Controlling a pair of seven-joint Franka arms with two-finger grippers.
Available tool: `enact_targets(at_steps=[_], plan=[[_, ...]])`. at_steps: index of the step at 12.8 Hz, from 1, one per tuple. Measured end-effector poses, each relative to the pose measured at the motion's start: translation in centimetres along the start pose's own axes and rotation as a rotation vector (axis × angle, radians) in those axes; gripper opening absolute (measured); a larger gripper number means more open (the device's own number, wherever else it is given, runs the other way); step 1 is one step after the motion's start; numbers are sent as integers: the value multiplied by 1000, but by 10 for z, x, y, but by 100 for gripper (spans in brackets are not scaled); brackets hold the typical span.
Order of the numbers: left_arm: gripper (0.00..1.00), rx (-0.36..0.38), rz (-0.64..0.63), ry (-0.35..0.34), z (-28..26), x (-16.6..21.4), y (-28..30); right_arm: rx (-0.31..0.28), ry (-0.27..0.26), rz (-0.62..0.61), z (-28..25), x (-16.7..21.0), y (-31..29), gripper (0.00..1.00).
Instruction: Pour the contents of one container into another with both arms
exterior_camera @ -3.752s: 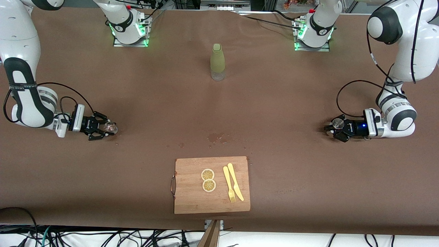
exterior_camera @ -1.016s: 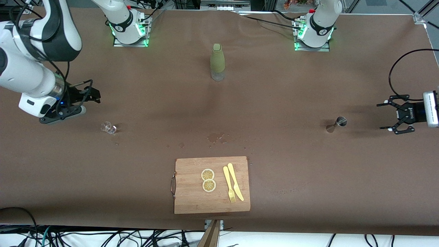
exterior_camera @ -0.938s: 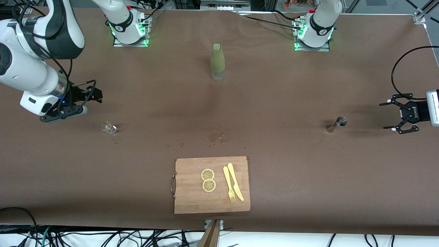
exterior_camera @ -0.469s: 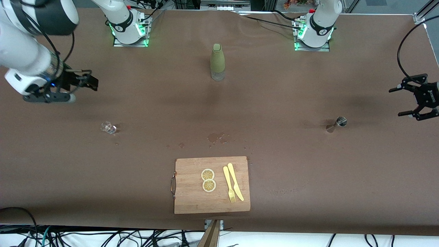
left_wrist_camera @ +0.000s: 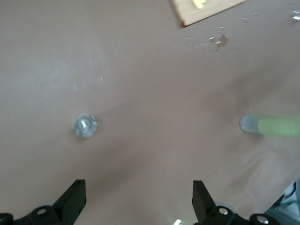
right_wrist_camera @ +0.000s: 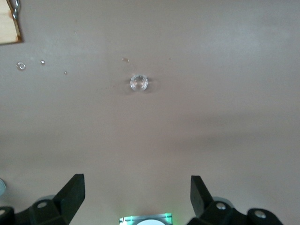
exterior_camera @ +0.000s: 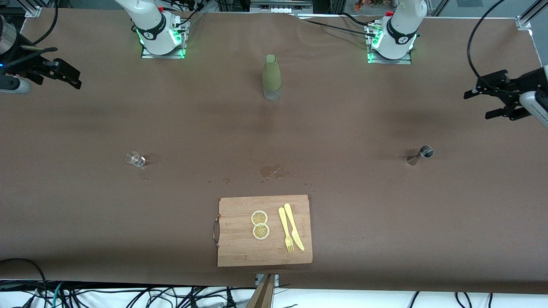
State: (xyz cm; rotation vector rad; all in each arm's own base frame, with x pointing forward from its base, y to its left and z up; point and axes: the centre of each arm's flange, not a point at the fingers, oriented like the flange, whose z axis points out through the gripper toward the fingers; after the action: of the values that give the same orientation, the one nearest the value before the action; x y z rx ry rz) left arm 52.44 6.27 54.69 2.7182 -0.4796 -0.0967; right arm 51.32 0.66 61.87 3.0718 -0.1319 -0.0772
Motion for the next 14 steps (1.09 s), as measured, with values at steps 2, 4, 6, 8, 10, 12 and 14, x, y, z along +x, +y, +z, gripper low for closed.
enact_targets(at_steps=[2,4,6,8,10,12,14], plan=[[100,97,-63,-32,-3,2,46,16,5,14,-2,6,4,100],[100,207,-83,-49,-7,3,89,61,10,48,4,14,17,100],[100,291,-118,-63,-3,5,121,75,27,62,7,21,28,100],[100,340,-157,-58,-2,5,139,76,38,60,7,24,27,100],[100,369,-180,-48,-9,0,136,76,45,59,7,25,26,100],[100,381,-207,-38,-18,-6,123,76,50,59,8,27,26,100],[100,381,-217,-31,-22,-9,120,76,51,59,10,29,25,100]])
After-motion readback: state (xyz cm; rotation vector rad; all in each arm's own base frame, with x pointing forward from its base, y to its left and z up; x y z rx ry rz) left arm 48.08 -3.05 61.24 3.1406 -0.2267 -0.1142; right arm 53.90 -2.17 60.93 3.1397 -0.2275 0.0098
